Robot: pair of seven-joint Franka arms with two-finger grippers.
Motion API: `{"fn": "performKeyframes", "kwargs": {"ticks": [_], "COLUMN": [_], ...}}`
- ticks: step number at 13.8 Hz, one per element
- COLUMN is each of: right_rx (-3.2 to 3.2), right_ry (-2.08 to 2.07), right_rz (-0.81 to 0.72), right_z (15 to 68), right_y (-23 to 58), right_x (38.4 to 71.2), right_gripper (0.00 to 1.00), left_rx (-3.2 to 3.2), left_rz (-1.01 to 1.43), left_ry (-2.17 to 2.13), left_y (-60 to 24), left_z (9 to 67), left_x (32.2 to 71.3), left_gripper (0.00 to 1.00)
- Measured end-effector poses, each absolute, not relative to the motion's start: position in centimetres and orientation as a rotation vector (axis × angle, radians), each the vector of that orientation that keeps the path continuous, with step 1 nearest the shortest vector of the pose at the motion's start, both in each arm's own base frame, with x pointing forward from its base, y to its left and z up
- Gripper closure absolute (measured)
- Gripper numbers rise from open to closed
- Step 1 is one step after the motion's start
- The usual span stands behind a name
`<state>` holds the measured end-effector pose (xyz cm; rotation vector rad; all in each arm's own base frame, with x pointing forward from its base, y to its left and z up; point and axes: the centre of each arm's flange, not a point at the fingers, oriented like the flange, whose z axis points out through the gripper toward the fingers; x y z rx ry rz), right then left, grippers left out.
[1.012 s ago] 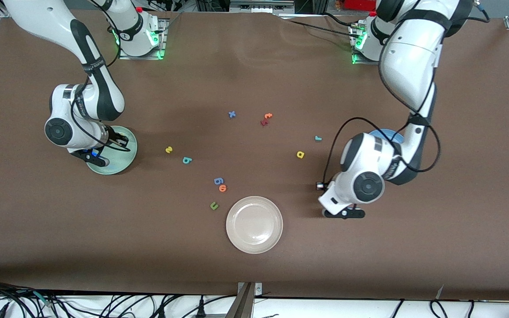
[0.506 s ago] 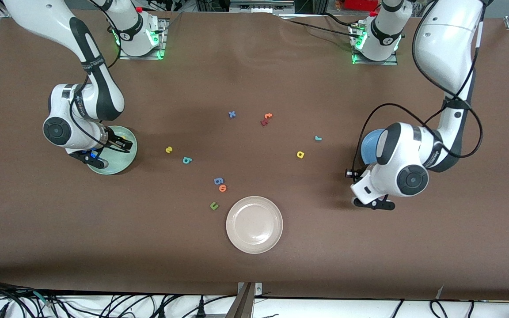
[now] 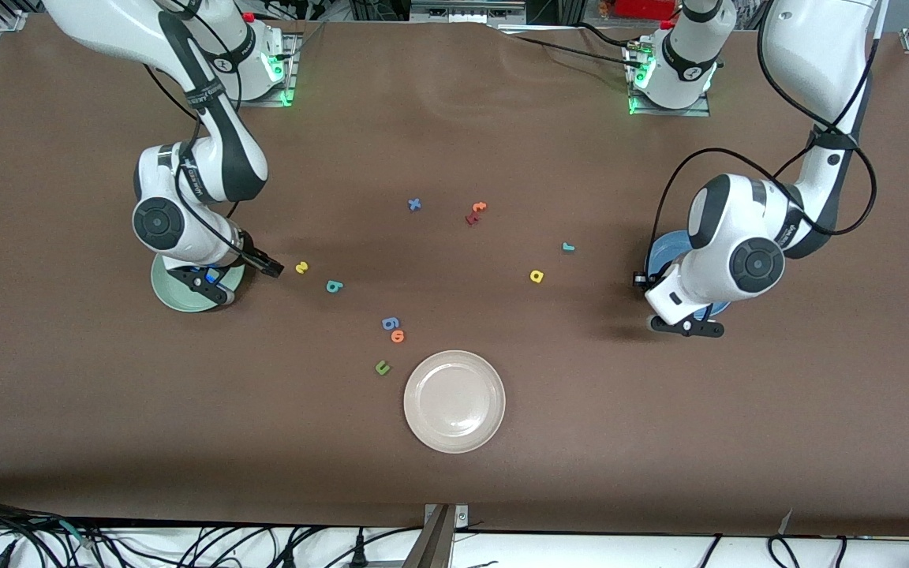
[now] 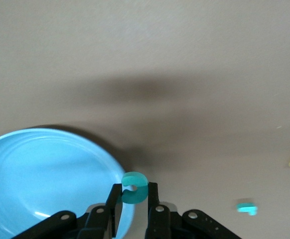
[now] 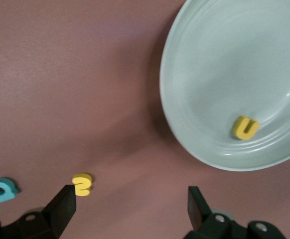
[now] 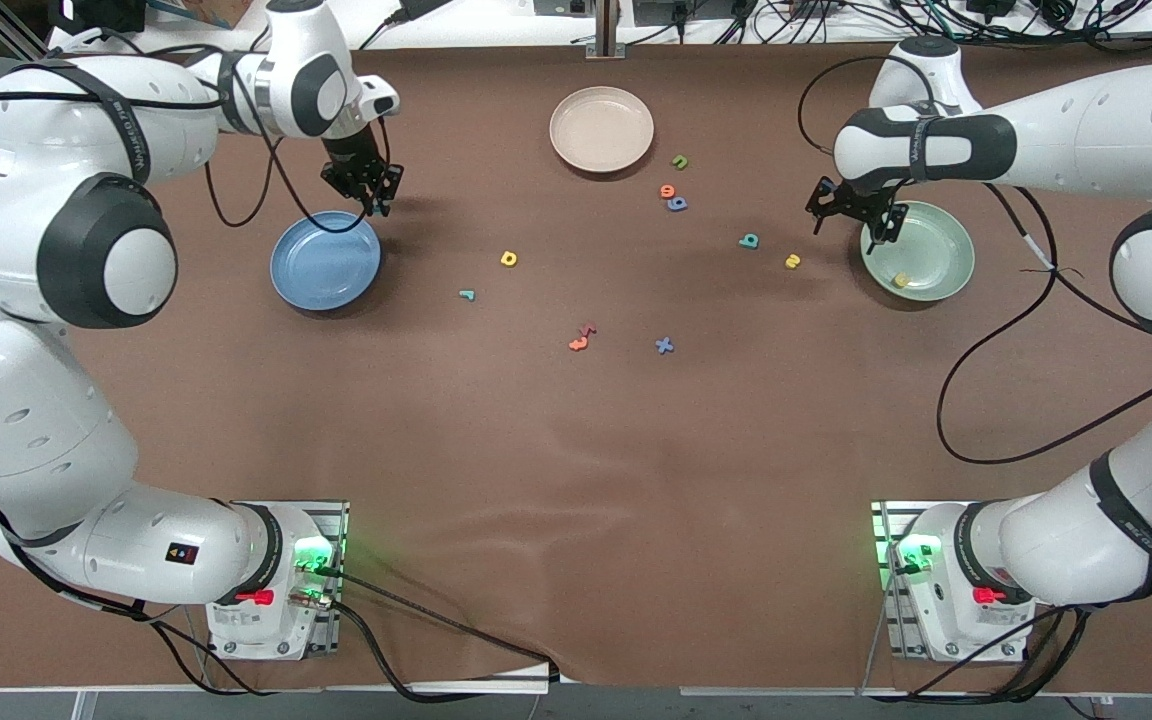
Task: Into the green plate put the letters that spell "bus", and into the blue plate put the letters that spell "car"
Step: 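Drop the u in the green plate while the left gripper drops c in blue plate, then grasp the yellow 2 with the right gripper while the left gripper grasps yellow b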
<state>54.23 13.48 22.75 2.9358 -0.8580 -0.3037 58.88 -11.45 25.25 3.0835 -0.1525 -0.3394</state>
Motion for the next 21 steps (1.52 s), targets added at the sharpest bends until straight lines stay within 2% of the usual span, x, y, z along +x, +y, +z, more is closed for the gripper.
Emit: {"fn": "performKeyframes", "kwargs": {"ticks": [4,9,10,11,13,17,19,21], "right_rx": [2.932,2.929,2.936,2.944,2.953,2.948,2.949,2.949], "right_ry": [-0.936,-0.972,-0.977,-0.983,-0.990,-1.004,-1.008,-1.008], "right_rz": [-0.260,-0.229,-0.213,-0.195,-0.171,-0.168,-0.164,-0.165], "right_z": [19.6,17.7,17.8,17.9,17.6,17.1,17.2,17.2], "right_y": [16.8,18.6,18.6,18.6,18.5,18.3,18.4,18.4], "right_x": [53.8,53.3,53.5,53.6,53.5,53.1,53.1,53.1], "right_gripper": [0.02,0.07,0.14,0.16,0.17,0.19,0.23,0.23], "left_rx": [3.079,3.088,3.092,3.102,3.120,3.119,3.118,3.114], "left_rz": [-0.272,-0.209,-0.212,-0.212,-0.206,-0.195,-0.178,-0.151], "left_ry": [-0.176,-0.175,-0.179,-0.192,-0.209,-0.221,-0.193,-0.144], "left_y": [-6.8,-5.7,-5.6,-5.2,-3.8,-3.2,-5.4,-10.5], "left_z": [23.7,21.8,21.8,21.8,22.1,22.5,22.9,23.6], "left_x": [56.5,53.6,53.4,53.2,53.1,53.3,53.4,53.5], "left_gripper": [0.75,0.75,0.75,0.75,0.61,0.22,0.01,0.00]}}
